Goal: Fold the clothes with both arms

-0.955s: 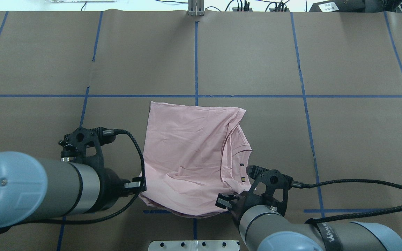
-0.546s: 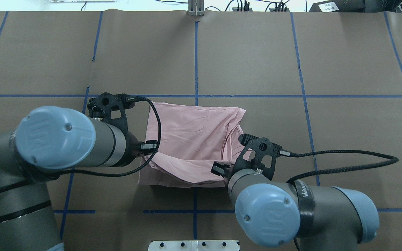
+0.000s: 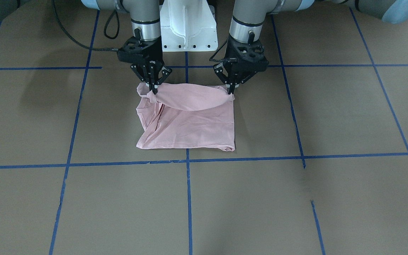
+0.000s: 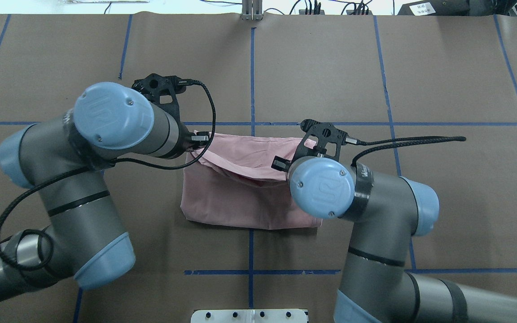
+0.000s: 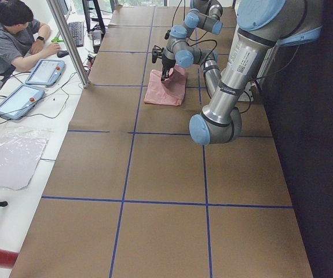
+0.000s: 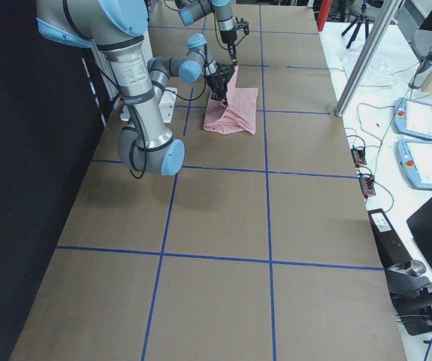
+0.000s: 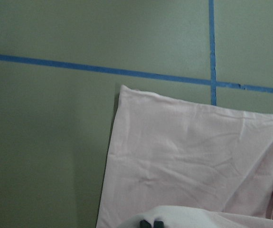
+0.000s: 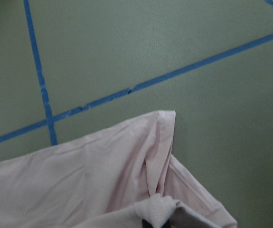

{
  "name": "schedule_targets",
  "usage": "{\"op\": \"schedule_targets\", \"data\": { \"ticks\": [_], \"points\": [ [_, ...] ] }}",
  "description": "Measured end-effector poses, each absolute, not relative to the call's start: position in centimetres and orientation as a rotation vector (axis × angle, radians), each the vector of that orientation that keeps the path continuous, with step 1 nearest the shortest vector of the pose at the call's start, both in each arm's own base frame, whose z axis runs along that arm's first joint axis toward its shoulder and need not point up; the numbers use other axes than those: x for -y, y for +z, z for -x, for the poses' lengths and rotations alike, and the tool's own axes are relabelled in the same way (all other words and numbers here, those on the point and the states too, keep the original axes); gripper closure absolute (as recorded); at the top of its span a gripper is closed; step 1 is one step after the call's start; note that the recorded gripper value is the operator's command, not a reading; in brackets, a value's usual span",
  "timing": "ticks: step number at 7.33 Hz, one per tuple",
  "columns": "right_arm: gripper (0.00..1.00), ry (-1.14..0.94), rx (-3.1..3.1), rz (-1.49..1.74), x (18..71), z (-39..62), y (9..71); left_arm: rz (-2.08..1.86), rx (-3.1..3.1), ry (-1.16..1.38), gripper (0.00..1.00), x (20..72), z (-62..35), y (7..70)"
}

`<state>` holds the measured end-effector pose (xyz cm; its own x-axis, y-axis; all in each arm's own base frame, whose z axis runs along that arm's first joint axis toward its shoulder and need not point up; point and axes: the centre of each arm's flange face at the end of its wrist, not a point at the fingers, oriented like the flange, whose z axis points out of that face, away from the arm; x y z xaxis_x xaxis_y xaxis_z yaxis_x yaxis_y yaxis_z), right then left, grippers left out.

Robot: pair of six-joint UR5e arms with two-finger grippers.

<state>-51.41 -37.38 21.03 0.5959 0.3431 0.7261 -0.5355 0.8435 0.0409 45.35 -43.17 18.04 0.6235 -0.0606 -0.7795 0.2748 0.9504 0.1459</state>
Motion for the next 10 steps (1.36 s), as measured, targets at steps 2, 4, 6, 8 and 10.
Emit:
{"op": "schedule_targets", "data": {
  "ticks": [2,4,6,8,10],
  "points": [
    [0.00,0.479,0.721,-0.285,47.3,54.5,24.1,-0.338,-0.832,-0.171,0.00,51.6,-47.5,22.1],
    [0.00,0.406,0.702,-0.291,56.7,54.7,27.2,-0.394,-0.801,-0.105,0.00,57.8,-46.2,26.0],
    [0.00,0.317,0.721,-0.269,60.5,52.2,27.8,-0.397,-0.816,-0.065,0.00,59.2,-45.0,26.3],
    [0.00,0.260,0.762,-0.232,61.6,49.3,27.7,-0.399,-0.853,-0.026,0.00,58.3,-43.7,25.2],
    [0.00,0.160,0.784,-0.225,61.5,41.5,30.1,-0.442,-0.880,0.092,0.00,56.2,-37.1,25.6]
  ]
}}
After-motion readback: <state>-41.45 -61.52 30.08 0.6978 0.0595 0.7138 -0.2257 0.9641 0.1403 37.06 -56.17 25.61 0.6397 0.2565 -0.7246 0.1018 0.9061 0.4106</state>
